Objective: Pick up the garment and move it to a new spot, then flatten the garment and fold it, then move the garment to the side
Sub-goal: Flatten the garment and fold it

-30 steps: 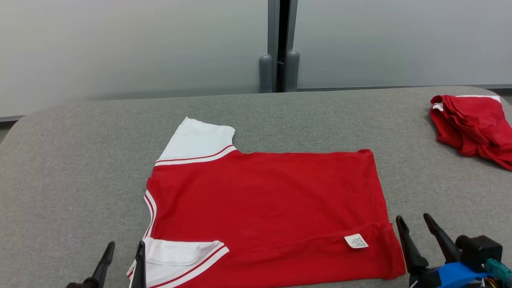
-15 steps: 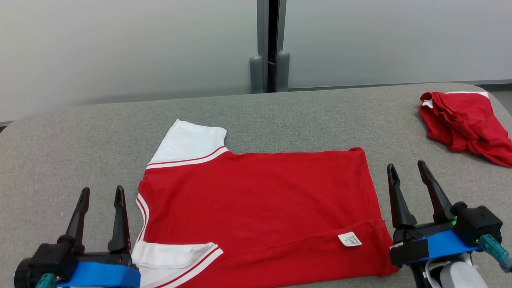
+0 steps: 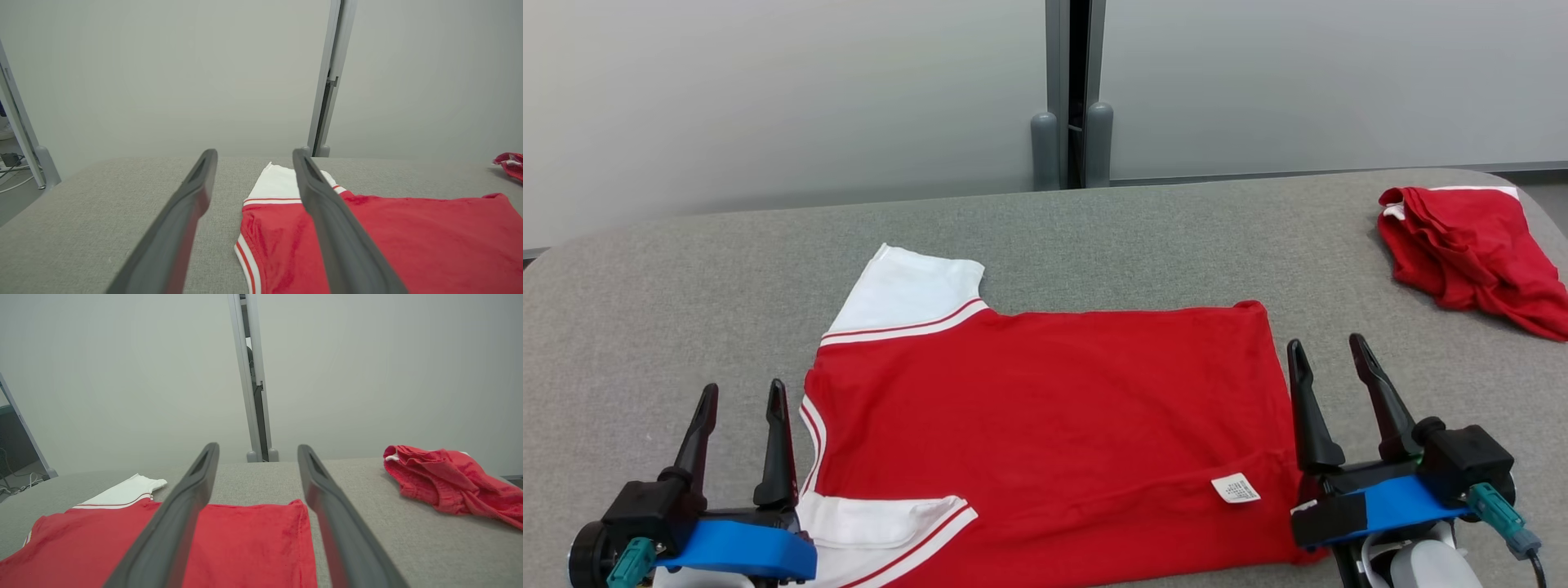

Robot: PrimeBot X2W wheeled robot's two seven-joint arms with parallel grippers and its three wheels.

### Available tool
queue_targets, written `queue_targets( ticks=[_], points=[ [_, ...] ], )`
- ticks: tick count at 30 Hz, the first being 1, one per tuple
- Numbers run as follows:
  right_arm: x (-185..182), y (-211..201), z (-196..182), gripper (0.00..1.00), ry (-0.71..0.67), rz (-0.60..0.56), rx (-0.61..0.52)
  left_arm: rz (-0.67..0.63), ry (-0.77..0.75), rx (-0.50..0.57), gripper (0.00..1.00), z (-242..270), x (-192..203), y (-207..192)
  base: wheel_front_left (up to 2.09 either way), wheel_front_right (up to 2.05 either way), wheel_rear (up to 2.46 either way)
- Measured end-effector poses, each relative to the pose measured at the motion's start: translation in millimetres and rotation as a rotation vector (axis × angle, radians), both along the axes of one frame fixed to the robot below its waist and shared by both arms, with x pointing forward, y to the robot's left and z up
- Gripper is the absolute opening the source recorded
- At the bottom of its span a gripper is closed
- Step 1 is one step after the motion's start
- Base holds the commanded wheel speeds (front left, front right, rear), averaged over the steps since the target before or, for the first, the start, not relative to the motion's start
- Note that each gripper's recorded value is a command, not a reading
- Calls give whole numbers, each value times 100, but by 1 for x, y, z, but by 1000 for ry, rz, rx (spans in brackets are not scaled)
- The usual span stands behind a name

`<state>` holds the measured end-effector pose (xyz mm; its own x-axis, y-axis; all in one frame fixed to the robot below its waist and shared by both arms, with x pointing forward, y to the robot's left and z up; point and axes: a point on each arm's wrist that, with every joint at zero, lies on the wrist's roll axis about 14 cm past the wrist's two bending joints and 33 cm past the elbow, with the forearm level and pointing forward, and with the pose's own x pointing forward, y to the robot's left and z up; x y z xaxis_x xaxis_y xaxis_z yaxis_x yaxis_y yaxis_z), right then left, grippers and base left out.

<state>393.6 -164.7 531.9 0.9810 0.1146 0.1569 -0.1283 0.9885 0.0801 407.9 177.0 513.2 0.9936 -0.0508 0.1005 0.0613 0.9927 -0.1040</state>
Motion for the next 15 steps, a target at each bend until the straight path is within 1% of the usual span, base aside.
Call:
queue_targets(
  ticks=[10, 12, 15],
  points=[
    [-2, -3, -13, 100, 41, -15, -3, -14, 30, 2, 100, -10, 2, -4, 0, 0, 0],
    [1, -4, -13, 100, 40, -16, -18, -19, 28, 3, 100, -8, 7, -5, 0, 0, 0],
    [14, -12, 0, 100, 1, -26, -42, -23, -17, 7, 100, 8, 24, -5, 0, 0, 0]
  ],
)
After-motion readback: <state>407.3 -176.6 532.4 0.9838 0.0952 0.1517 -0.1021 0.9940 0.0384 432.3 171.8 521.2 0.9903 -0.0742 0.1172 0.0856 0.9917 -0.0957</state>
